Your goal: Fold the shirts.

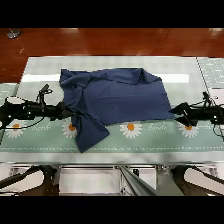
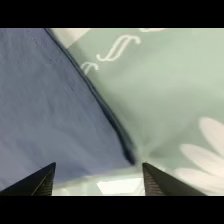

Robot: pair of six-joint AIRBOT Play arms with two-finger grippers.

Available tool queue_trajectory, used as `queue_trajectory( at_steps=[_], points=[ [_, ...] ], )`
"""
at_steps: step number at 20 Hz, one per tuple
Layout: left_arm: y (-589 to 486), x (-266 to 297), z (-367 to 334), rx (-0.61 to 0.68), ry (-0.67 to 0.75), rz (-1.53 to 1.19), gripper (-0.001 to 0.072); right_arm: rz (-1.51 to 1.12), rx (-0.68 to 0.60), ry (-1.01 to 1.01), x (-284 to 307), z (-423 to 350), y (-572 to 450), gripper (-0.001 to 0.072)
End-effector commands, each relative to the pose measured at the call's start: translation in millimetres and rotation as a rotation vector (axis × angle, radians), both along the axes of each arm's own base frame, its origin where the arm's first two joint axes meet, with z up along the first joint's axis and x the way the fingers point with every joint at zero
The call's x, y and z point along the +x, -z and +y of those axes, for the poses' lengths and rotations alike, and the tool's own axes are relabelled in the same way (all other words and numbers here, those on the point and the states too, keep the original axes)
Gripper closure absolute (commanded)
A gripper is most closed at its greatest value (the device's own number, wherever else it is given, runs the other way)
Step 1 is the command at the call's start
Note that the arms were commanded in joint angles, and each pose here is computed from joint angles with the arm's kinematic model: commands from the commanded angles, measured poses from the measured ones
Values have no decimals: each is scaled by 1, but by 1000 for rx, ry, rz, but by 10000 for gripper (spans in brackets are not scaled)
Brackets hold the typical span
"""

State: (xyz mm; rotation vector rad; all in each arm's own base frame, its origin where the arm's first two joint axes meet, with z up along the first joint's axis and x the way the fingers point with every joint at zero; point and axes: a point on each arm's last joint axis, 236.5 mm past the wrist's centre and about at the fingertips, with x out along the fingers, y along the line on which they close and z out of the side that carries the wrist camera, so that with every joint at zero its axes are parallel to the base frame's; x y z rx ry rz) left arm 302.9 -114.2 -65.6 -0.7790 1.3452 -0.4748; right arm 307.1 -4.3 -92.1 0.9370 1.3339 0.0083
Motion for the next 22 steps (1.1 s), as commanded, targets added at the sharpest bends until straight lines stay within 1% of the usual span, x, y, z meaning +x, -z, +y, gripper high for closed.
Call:
queue_trajectory(
  at_steps=[1,2,3,4,5,7,9,12,13,14,16,19,22],
  points=[
    [-1,1,0,0,0,-2,676,2,30,-19,26,22,9,79],
    [-1,1,0,-1,0,-2,676,-2,41,-33,34,29,9,79],
    [-1,1,0,-1,0,-2,676,2,50,-44,41,36,9,111],
    [-1,1,0,0,0,-3,676,2,52,-72,47,43,8,354],
    [-2,2,1,1,-1,-8,676,-12,54,-112,52,49,3,699],
    [-21,20,12,-2,-6,-68,676,-74,57,-167,71,52,-26,692],
    [-75,56,28,-44,-53,-197,676,-182,37,-244,101,48,-82,693],
    [-222,120,55,-123,-174,-565,676,-480,-75,-279,156,39,-217,693],
    [-274,130,62,-126,-197,-693,676,-595,-119,-274,166,37,-268,693],
    [-327,134,68,-101,-211,-827,676,-717,-170,-273,168,36,-324,693],
    [-418,125,77,-22,-228,-1058,676,-915,-280,-285,150,38,-417,692],
    [-516,83,88,90,-287,-1277,677,-1125,-434,-267,91,45,-512,693],
    [-559,32,110,344,-385,-1369,677,-1202,-596,-249,22,46,-552,692]
  ],
)
